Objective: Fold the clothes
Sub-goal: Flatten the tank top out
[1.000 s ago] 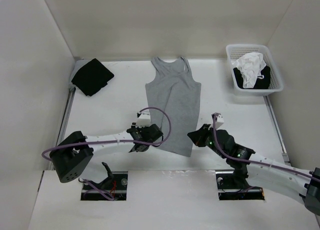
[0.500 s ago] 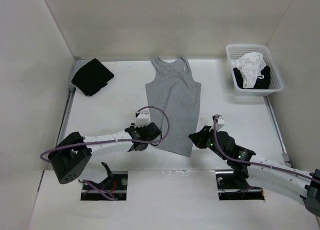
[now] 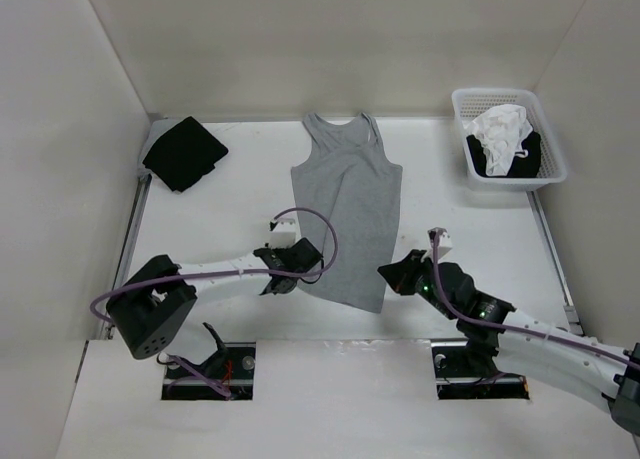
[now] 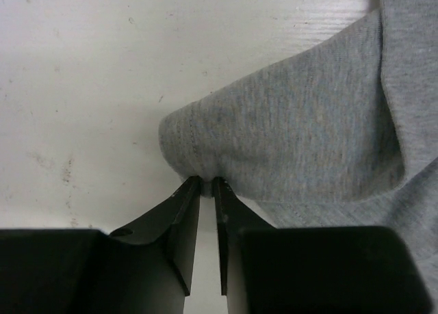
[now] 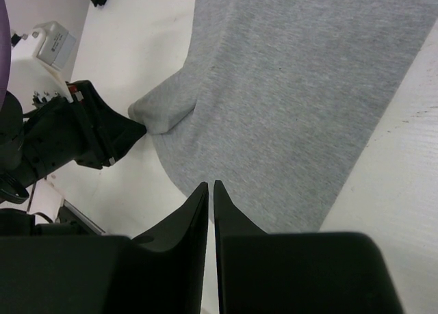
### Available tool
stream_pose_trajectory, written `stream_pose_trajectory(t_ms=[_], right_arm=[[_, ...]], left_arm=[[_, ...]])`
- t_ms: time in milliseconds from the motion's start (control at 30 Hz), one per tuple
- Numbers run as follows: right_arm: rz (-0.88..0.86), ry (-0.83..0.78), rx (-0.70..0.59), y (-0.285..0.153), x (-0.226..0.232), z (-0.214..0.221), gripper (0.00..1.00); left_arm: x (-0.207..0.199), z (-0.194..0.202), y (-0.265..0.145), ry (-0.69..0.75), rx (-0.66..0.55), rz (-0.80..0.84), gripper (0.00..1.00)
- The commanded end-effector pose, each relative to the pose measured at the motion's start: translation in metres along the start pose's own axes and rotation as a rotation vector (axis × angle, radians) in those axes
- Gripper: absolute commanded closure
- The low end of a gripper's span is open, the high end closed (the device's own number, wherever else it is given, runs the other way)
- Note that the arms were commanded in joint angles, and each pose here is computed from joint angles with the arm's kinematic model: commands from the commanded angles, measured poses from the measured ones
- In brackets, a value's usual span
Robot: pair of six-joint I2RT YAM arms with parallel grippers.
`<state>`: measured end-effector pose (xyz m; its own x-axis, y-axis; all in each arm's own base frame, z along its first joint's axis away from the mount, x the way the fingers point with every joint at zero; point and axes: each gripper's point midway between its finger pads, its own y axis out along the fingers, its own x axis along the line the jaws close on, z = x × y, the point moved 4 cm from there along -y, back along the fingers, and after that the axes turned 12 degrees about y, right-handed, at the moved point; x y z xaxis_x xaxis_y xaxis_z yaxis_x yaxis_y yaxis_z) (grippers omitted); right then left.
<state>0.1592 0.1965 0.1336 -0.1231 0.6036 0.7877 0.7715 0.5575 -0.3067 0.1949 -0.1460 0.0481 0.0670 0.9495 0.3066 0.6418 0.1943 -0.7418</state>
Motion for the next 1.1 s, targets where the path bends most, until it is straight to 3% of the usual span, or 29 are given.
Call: stream_pose_trajectory(t_ms=[0,167,267,467,667,833,1067], right_arm=[[-0.015,0.010,-0.028,-0.001,0.007,-0.009,0.88],[0.039,0.001,-0.022,-0.002,-0.004,-0.009,0.81],[0.096,0.024,-0.002,-0.003,-0.013,-0.004,0.71],[0.263,0.051,0.037,-0.007,-0.035,0.011,0.57],[0.343,0.026,0.149,-0.009,-0.033,0.038,0.50],[0.382,0.081,0.224,-0.014,-0.030,0.067,0.50],[0.503,0.132,0.183,-0.016,-0.045,0.073,0.62]], left_arm=[[-0.005,0.005,0.003,0.002,0.044,0.034,0.90],[-0.004,-0.011,-0.016,-0.065,-0.021,0.114,0.97],[0.003,-0.027,-0.035,-0.135,-0.075,0.184,0.99],[0.012,-0.063,-0.079,-0.314,-0.191,0.422,1.00],[0.034,-0.083,-0.101,-0.491,-0.274,0.601,0.99],[0.049,-0.079,-0.097,-0.655,-0.295,0.709,0.99],[0.058,-0.064,-0.079,-0.799,-0.280,0.816,0.98]])
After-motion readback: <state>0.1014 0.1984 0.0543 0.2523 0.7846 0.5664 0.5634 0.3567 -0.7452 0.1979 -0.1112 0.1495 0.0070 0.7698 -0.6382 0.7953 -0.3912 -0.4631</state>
